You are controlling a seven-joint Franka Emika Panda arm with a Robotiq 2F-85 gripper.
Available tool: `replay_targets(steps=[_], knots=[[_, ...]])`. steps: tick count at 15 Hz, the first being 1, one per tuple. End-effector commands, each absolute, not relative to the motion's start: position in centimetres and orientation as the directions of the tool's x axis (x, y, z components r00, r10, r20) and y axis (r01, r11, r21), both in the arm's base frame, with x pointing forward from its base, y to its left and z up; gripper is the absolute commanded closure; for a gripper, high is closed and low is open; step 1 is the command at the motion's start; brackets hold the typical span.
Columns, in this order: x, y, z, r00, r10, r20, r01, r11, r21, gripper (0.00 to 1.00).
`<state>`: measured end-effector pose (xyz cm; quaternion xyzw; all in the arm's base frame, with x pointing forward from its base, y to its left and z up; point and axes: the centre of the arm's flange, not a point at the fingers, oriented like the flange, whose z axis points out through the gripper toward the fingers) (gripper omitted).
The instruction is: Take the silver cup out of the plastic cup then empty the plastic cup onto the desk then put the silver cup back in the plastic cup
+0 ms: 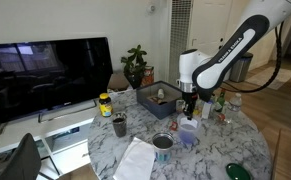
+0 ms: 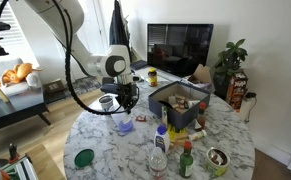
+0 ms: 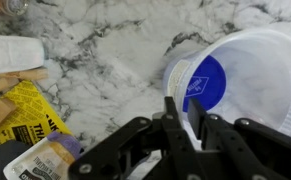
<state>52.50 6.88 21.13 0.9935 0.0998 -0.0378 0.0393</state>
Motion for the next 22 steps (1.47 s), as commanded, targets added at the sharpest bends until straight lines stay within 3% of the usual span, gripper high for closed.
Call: replay_targets(steps=[1,7,8,14,22], knots=[[52.3,6.0,22.0,0.983,0.182,-0.038,0.184,-0.981,0.068,0.49],[52.8,6.9,27.7,0.983,0.177,0.048,0.174,-0.983,0.063,0.03],[52.9,7.5,28.5,0.98,0.191,0.064,0.187,-0.981,0.056,0.0],[52.6,14.1,30.2,0.933,0.348,0.092,0.345,-0.938,0.038,0.0],[52.5,15.8,30.0,0.923,0.369,0.109,0.367,-0.929,0.044,0.0]])
